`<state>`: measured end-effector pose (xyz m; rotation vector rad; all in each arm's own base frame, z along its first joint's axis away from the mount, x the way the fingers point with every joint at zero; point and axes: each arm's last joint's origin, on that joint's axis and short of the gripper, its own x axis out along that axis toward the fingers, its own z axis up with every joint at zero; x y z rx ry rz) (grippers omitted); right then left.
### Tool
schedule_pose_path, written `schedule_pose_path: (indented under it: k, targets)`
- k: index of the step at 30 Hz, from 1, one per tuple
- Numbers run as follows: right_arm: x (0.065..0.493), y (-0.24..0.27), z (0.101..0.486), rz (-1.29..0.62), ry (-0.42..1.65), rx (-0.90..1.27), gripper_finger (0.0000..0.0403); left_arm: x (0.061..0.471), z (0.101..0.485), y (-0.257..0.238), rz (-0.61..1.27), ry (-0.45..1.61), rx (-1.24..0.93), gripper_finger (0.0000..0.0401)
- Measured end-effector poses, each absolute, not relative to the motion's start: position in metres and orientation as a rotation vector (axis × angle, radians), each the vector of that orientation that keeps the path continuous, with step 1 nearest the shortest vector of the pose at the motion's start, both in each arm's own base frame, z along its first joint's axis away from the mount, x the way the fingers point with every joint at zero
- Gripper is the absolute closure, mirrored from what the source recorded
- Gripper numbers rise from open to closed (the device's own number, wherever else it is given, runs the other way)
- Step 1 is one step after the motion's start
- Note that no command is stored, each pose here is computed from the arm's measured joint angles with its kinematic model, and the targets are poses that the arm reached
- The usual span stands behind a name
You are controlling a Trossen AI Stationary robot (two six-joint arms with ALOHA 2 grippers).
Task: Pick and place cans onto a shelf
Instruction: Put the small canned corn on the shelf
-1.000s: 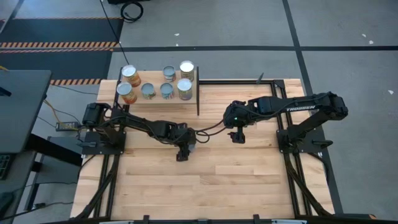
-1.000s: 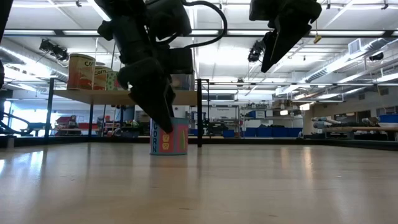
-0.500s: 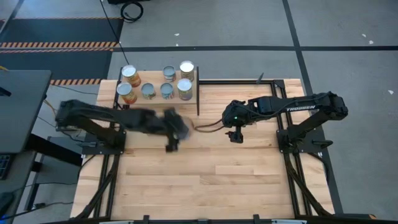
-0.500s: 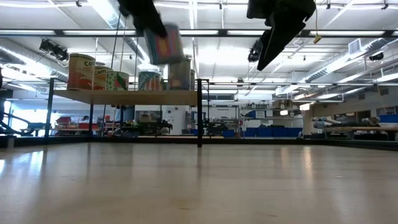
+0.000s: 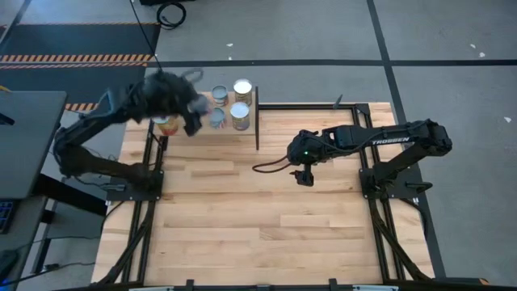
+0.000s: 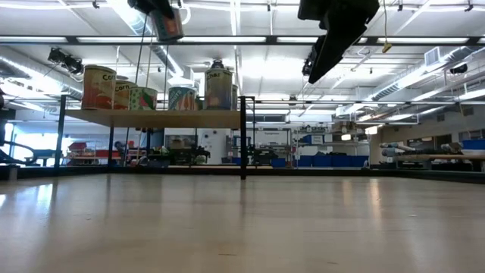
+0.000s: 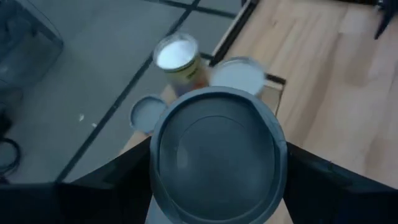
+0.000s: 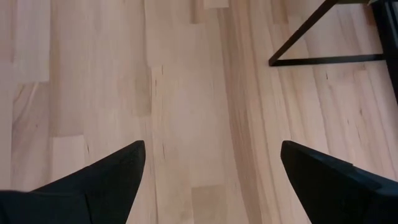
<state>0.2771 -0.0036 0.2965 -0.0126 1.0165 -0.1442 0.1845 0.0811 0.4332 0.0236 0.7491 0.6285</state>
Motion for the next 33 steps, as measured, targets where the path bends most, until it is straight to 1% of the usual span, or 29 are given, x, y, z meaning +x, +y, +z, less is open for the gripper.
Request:
schedule_pose_path:
  k: [5,9,11,17,23,33]
  targets:
    - [0.277,-0.003,0.297,-0.144,1.012,-0.013,0.0021,0.174,0.433,0.131,0.7,0.799,-0.039,0.0118]
    - [0.278,-0.003,0.297,-0.143,1.007,-0.012,0.0021,0.174,0.418,0.168,0.761,0.888,-0.078,0.0118]
    - [0.278,-0.003,0.297,-0.138,1.007,-0.009,0.0021,0.177,0.408,0.185,0.757,0.923,-0.114,0.0118]
    - [0.278,-0.003,0.297,-0.129,1.006,0.012,0.0021,0.182,0.386,0.227,0.793,0.974,-0.139,0.0118]
    - [0.278,-0.003,0.297,-0.131,1.007,0.017,0.0021,0.18,0.362,0.249,0.797,1.087,-0.202,0.0118]
    - [0.278,-0.003,0.297,-0.128,1.007,0.013,0.0021,0.184,0.341,0.266,0.758,1.167,-0.239,0.0118]
